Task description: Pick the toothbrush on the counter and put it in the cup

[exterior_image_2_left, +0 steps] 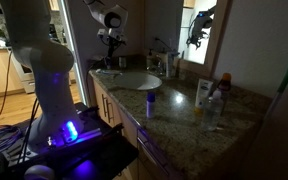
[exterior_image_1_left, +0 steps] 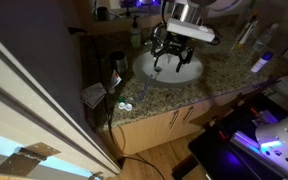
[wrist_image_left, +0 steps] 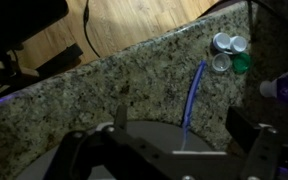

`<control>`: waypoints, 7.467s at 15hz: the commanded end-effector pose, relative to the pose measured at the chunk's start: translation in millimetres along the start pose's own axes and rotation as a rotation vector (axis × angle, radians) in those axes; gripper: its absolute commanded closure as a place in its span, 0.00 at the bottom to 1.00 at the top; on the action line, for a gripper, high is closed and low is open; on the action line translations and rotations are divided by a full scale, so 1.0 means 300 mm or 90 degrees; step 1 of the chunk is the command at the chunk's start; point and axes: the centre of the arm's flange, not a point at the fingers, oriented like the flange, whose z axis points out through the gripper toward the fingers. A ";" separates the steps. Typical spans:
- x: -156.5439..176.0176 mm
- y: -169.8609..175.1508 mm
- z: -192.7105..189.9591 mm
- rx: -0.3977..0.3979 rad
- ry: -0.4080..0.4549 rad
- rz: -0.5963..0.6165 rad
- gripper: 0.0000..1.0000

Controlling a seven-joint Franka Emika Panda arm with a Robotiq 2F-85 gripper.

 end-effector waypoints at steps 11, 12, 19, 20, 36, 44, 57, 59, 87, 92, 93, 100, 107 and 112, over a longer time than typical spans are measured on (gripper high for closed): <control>0.203 -0.006 0.305 0.074 0.034 0.131 0.00; 0.205 -0.008 0.311 0.065 0.032 0.134 0.00; 0.251 -0.018 0.382 0.069 0.112 0.121 0.00; 0.256 -0.021 0.386 0.077 0.120 0.118 0.00; 0.248 -0.066 0.456 0.070 0.148 0.088 0.60; 0.247 -0.073 0.461 0.043 0.163 0.095 1.00; -0.183 -0.251 -0.261 0.166 0.498 -0.136 0.98; -0.112 -0.279 -0.248 0.159 0.483 -0.120 0.94; 0.090 -0.555 0.082 0.214 0.822 -0.367 0.98; 0.103 -0.510 0.149 0.208 0.823 -0.410 0.98; 0.101 -0.500 0.154 0.208 0.821 -0.415 0.98; 0.077 -0.451 0.166 0.184 0.759 -0.435 0.98; 0.045 -0.441 0.079 0.089 0.637 -0.357 0.34; 0.005 -0.411 0.084 0.069 0.485 -0.323 0.01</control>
